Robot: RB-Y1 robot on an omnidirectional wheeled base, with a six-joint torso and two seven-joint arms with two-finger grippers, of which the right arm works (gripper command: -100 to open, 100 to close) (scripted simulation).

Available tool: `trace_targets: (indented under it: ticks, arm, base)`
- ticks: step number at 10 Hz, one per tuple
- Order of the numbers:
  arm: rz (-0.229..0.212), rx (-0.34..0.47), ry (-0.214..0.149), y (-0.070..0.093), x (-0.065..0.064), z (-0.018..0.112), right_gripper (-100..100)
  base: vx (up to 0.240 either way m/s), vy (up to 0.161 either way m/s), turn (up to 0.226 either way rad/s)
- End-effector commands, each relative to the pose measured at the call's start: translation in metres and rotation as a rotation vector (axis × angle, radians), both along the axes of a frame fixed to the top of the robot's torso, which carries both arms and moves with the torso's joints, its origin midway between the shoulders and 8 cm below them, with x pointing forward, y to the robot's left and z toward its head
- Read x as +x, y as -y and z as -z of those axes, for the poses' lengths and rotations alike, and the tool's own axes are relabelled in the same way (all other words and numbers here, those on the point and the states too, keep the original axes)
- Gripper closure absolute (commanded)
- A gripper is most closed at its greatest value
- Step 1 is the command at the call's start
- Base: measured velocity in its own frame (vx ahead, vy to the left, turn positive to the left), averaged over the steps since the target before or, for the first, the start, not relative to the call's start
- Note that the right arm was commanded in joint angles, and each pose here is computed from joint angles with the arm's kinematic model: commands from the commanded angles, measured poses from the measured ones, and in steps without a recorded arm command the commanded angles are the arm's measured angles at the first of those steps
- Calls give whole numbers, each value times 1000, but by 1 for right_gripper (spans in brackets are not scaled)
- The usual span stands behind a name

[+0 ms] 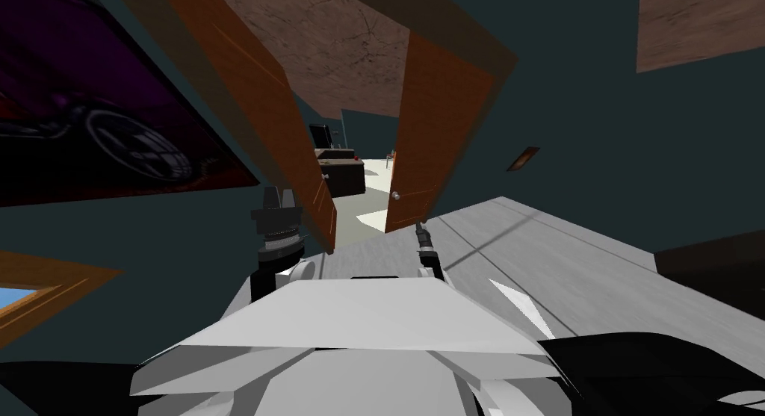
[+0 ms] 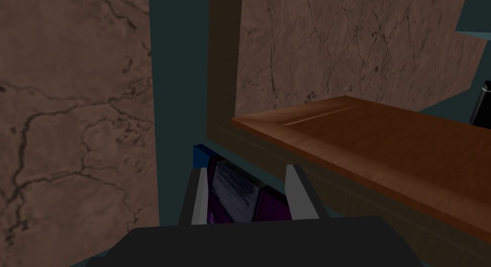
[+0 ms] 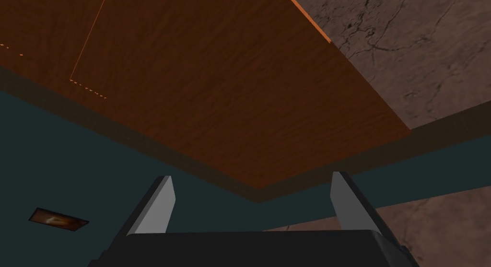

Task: Push the door open

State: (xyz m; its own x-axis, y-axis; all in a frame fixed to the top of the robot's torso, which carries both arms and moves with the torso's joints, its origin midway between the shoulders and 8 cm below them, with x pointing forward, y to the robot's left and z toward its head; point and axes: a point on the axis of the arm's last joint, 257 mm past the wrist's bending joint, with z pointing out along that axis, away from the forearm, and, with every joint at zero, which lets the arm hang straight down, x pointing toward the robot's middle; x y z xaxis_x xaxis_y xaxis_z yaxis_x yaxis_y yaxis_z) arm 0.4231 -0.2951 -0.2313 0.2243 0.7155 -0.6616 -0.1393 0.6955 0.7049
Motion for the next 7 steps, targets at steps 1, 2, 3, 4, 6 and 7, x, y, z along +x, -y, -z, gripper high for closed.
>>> trace_targets:
  ticks: [1,2,3,4,6,7]
  arm:
    - [12,-40,-15,1,1,9,-100]
    - [19,-63,-25,2,1,14,-100]
    - [26,-86,-35,3,2,20,-100]
    - [32,-109,-44,4,2,25,-100]
    - [45,-155,-63,6,3,35,-100]
    - [51,-177,-72,7,3,40,-100]
  base:
    - [76,-54,140]
    - [75,-46,145]
    - [82,-55,120]
    - [90,-69,135]
    - [85,-65,141]
    - [73,-59,145]
